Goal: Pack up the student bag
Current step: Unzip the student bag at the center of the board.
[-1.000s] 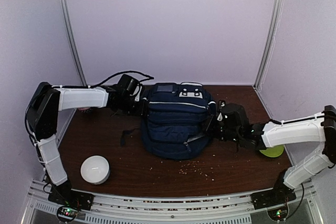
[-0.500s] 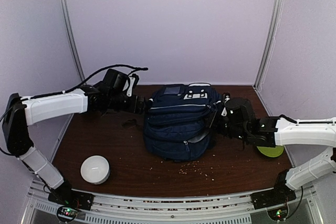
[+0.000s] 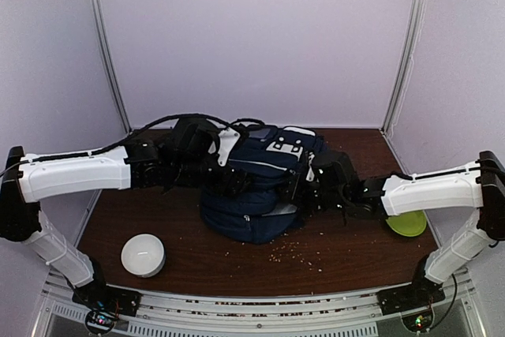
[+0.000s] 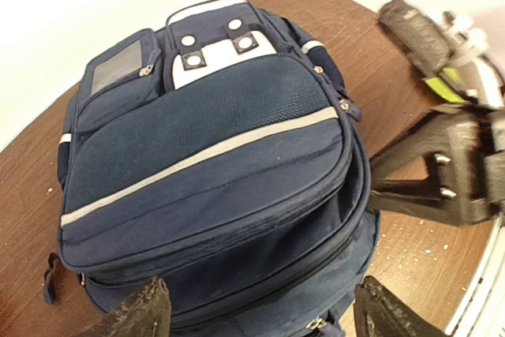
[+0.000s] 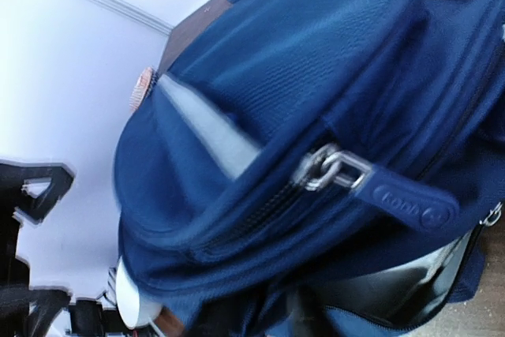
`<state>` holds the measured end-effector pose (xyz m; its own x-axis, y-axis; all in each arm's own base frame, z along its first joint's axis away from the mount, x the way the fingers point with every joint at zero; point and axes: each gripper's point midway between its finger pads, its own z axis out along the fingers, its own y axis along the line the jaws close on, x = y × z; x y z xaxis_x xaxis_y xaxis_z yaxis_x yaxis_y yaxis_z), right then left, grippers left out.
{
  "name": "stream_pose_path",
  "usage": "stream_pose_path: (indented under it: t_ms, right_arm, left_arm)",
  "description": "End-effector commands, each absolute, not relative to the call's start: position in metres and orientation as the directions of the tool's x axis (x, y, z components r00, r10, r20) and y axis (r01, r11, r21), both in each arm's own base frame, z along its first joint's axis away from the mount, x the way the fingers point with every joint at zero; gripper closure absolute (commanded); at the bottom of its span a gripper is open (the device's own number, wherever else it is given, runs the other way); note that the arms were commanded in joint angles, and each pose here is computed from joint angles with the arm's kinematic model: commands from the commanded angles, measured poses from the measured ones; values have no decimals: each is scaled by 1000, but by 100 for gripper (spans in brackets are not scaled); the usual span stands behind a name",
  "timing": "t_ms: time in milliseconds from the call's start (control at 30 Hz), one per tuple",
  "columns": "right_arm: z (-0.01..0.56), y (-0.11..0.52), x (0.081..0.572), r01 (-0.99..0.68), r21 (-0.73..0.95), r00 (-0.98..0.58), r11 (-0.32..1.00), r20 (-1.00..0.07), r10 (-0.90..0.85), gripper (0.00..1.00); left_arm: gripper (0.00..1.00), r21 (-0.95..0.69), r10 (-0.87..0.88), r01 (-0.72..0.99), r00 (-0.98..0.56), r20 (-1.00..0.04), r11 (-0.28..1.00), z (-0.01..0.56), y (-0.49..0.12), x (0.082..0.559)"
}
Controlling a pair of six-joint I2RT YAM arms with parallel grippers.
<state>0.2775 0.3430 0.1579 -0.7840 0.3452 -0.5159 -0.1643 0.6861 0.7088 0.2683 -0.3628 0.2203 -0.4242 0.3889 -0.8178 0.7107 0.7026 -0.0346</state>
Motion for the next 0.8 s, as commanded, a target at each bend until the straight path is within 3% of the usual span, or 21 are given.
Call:
stream_pose_path:
  t_ms: [0,100,233,500,767]
  right_arm:
    - [198,334,268,-274,705,-730,655,-595,336,60]
    - [190,306,262,-266,606,-707,749,-651,276,49]
    - [176,264,255,-219,505,-669,835,-701,248,45]
    - [126,200,239,-77,434,-641,898,-712,289,45]
    - [107,188,236,-62,467,-605,882,-721,339,45]
  left_arm:
    - [18,-21,394,719,-405,-825,695,225,-356,267]
    - [18,5,440,747,-386,-811,665,221,-360,260]
    - [18,96,536,769,-343,-772,632,209,-371,250]
    - [18,267,695,769,-296,-656,580,171,-405,247]
    - [16,439,792,704,-292,-536,557,133,-419,275]
